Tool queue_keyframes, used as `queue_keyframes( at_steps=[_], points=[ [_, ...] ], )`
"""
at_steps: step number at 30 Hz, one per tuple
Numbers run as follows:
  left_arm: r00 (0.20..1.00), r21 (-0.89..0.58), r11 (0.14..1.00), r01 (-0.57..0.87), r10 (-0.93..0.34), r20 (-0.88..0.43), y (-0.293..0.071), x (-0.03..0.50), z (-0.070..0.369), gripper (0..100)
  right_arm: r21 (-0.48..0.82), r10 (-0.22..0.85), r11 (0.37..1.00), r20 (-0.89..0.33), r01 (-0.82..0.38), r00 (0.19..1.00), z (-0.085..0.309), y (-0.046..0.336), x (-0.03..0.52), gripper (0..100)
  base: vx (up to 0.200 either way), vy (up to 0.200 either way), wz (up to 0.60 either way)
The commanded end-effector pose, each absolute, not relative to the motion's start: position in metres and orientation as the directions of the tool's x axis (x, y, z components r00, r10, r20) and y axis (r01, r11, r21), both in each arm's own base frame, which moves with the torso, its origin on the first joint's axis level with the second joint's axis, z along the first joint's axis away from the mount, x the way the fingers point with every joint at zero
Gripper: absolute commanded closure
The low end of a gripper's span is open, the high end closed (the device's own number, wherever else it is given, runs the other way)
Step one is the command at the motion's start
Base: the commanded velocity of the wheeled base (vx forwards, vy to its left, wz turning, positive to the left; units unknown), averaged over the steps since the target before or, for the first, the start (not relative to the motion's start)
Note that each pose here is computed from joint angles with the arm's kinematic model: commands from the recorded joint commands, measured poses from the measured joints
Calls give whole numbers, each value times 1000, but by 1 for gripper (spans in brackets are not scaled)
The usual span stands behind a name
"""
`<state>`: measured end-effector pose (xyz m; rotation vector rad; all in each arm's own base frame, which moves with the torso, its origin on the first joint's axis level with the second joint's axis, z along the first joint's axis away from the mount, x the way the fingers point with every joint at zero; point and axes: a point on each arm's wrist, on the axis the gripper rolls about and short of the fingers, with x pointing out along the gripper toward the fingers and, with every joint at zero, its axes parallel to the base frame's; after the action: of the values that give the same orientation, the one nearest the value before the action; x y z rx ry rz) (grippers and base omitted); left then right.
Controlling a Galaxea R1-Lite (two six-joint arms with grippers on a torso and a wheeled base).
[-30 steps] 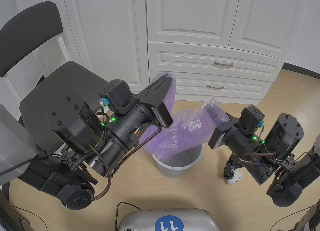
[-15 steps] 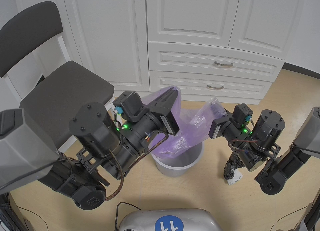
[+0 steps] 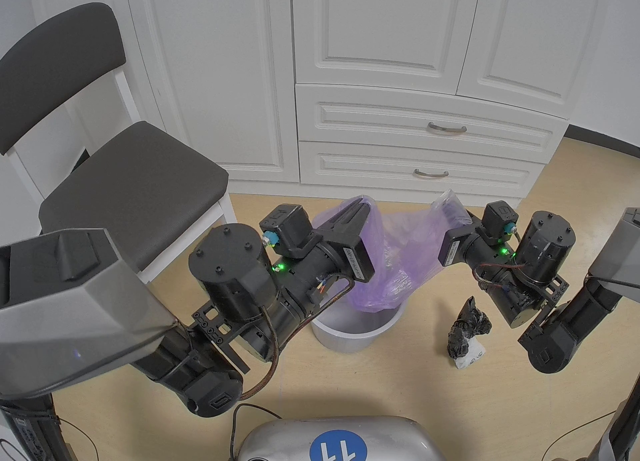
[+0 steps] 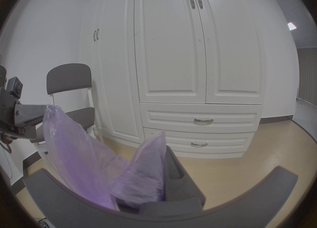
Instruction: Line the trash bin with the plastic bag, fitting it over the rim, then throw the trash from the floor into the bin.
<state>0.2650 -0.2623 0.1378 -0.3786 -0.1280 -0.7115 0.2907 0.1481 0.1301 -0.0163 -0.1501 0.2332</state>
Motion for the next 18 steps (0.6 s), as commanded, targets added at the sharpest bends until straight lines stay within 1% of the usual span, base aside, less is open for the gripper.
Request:
queue_keyframes(
  at_steps=[1, 3, 4, 6, 11, 18],
  points=[
    [758, -301, 696, 652, -615, 220, -265, 269, 128, 100, -39, 229, 973, 128, -225, 965, 120, 148, 294, 100, 0, 0, 0],
    [759, -301, 698, 650, -614, 214, -265, 270, 126, 100, -43, 231, 973, 111, -228, 967, 115, 149, 295, 100, 0, 0, 0],
    [768, -298, 709, 639, -610, 194, -265, 275, 117, 100, -51, 236, 971, 71, -233, 969, 101, 152, 300, 100, 0, 0, 0],
    [774, -298, 717, 631, -608, 176, -267, 280, 108, 100, -60, 234, 971, 37, -231, 972, 87, 154, 306, 100, 0, 0, 0],
    [788, -299, 732, 612, -600, 141, -267, 289, 93, 100, -64, 233, 971, 12, -231, 973, 74, 158, 314, 100, 0, 0, 0],
    [785, -308, 730, 609, -610, 107, -271, 291, 78, 100, -66, 230, 971, 4, -229, 973, 72, 156, 313, 100, 0, 0, 0]
  ],
)
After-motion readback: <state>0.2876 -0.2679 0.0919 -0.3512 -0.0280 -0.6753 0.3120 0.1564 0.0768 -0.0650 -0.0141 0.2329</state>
